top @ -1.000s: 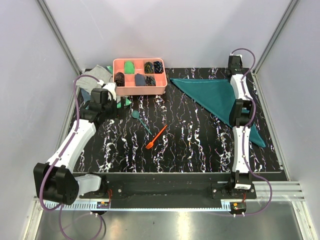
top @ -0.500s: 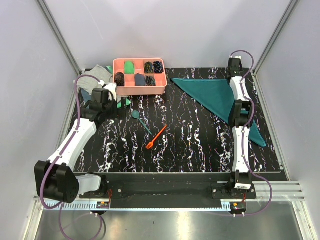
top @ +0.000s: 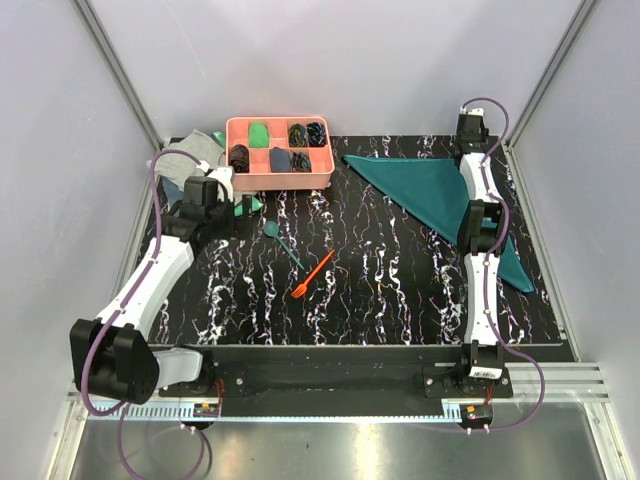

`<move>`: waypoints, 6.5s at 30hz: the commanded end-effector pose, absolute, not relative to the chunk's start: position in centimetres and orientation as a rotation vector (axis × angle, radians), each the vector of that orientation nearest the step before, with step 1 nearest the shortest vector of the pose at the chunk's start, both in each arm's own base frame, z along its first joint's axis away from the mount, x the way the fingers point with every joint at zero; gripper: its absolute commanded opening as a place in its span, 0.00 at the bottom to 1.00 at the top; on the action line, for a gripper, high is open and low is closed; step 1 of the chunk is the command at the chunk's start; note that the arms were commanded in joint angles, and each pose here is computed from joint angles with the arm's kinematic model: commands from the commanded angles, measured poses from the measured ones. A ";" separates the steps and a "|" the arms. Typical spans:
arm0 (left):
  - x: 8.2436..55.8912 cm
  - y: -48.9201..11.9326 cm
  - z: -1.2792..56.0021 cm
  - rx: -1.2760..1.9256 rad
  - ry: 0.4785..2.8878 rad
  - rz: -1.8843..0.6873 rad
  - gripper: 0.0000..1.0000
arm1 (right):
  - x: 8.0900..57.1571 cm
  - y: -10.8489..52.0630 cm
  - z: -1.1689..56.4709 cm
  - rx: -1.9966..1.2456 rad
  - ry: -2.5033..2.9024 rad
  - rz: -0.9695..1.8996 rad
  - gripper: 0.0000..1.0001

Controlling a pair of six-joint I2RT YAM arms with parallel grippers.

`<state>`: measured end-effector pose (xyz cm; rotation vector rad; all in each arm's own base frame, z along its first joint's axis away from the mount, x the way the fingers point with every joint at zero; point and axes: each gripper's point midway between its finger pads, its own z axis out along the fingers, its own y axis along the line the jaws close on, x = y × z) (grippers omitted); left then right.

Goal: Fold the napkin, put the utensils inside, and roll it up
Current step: Fold the napkin, then grab a utensil with the right arm, then place the utensil onto the napkin

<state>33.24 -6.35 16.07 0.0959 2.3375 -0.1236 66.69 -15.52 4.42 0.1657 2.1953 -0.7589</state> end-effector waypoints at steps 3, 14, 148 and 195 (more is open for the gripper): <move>34.1 -6.1 17.4 0.098 2.284 -0.113 0.99 | 67.8 -16.0 11.0 0.203 2.061 -0.749 0.83; 33.5 -7.3 19.1 0.108 2.232 -0.203 0.99 | 62.7 -4.4 20.5 0.205 2.071 -0.214 0.92; 32.5 -8.5 20.5 0.138 2.170 -0.269 0.99 | 54.2 -0.7 7.0 -1.045 2.235 -0.270 0.00; 32.3 -8.7 21.3 0.133 2.150 -0.290 0.99 | 51.0 11.8 21.0 -0.615 2.081 0.325 0.59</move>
